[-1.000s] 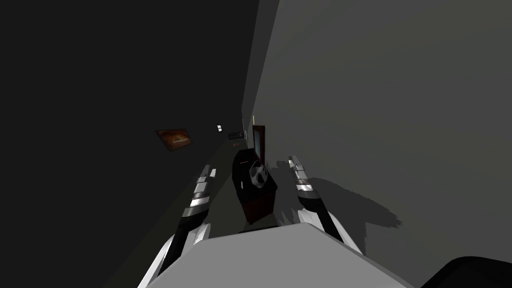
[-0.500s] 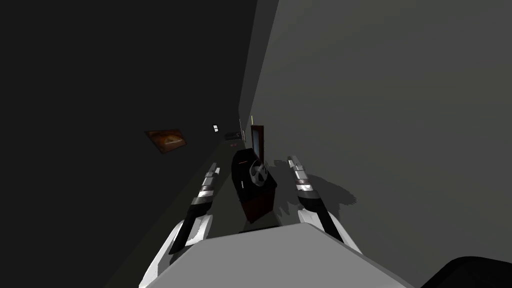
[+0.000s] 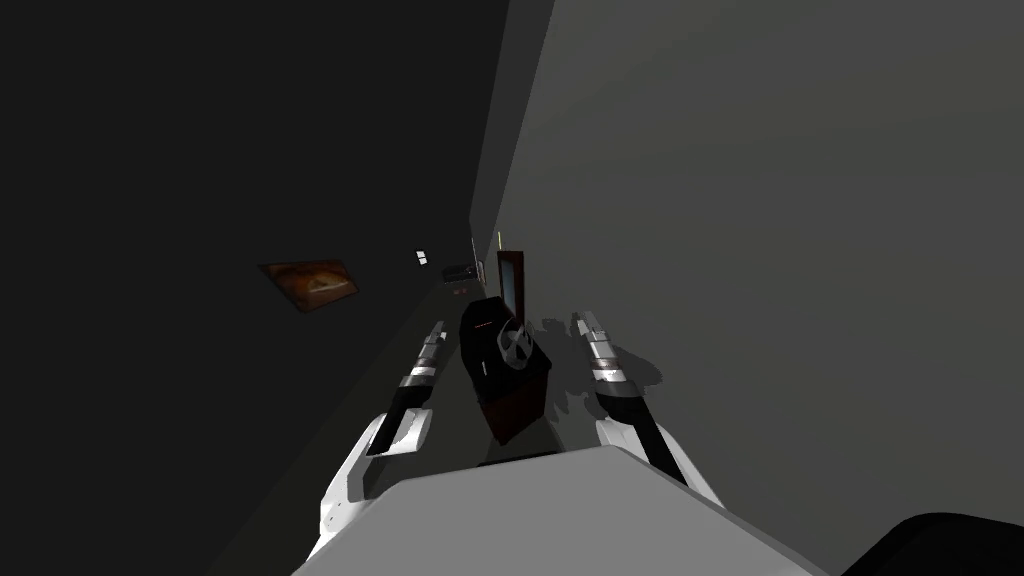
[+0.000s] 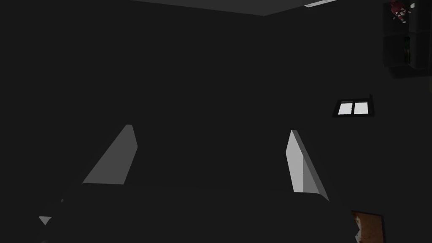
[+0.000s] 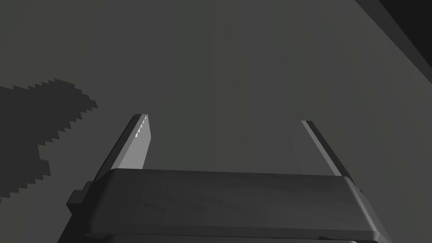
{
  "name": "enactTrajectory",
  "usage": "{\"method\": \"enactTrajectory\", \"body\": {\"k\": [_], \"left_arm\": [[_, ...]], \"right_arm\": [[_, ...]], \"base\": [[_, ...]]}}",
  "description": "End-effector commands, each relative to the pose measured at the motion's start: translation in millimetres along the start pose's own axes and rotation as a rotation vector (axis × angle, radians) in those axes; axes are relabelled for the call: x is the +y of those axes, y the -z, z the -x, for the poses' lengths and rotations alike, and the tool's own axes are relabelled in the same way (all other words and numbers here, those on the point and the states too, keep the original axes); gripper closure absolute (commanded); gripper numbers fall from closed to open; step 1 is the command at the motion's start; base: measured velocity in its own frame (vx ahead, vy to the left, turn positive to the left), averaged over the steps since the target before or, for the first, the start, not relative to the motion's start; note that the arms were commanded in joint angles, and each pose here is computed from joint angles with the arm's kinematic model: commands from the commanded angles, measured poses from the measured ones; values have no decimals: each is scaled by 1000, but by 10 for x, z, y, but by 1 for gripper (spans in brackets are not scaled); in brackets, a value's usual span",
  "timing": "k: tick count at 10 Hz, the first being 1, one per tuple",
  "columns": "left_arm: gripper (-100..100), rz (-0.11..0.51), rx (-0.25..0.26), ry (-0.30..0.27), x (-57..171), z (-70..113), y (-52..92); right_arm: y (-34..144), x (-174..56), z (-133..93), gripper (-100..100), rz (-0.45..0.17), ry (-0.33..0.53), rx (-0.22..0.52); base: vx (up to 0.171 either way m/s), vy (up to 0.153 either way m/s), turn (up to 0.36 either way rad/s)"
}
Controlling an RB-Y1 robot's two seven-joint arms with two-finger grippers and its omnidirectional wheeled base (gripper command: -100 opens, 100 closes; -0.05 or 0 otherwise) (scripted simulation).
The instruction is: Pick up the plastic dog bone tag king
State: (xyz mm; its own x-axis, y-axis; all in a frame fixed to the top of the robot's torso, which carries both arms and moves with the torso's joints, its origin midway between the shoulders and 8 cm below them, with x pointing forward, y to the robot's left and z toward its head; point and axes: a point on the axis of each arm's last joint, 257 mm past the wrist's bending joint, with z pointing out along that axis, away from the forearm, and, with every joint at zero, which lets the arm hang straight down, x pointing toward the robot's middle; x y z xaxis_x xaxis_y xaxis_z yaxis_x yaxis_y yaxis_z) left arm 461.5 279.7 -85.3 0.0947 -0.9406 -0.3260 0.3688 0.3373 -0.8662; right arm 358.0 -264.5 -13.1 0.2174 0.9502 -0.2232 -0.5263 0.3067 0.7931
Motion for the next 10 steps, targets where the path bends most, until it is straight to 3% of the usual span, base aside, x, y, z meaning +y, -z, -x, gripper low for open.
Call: {"method": "enactTrajectory", "body": {"k": [1, 5, 10], "left_arm": [[-100, 48, 21, -24, 191, -35, -119], [-100, 114, 46, -59, 462, -63, -335], [-100, 254, 80, -161, 991, 18, -663]], "right_arm": [[0, 0, 0, 0, 0, 0, 0], [0, 0, 0, 0, 0, 0, 0], [0, 0, 0, 0, 0, 0, 0]], "base": [[-56, 77, -192], [-38, 55, -101], [-45, 40, -162]]}}
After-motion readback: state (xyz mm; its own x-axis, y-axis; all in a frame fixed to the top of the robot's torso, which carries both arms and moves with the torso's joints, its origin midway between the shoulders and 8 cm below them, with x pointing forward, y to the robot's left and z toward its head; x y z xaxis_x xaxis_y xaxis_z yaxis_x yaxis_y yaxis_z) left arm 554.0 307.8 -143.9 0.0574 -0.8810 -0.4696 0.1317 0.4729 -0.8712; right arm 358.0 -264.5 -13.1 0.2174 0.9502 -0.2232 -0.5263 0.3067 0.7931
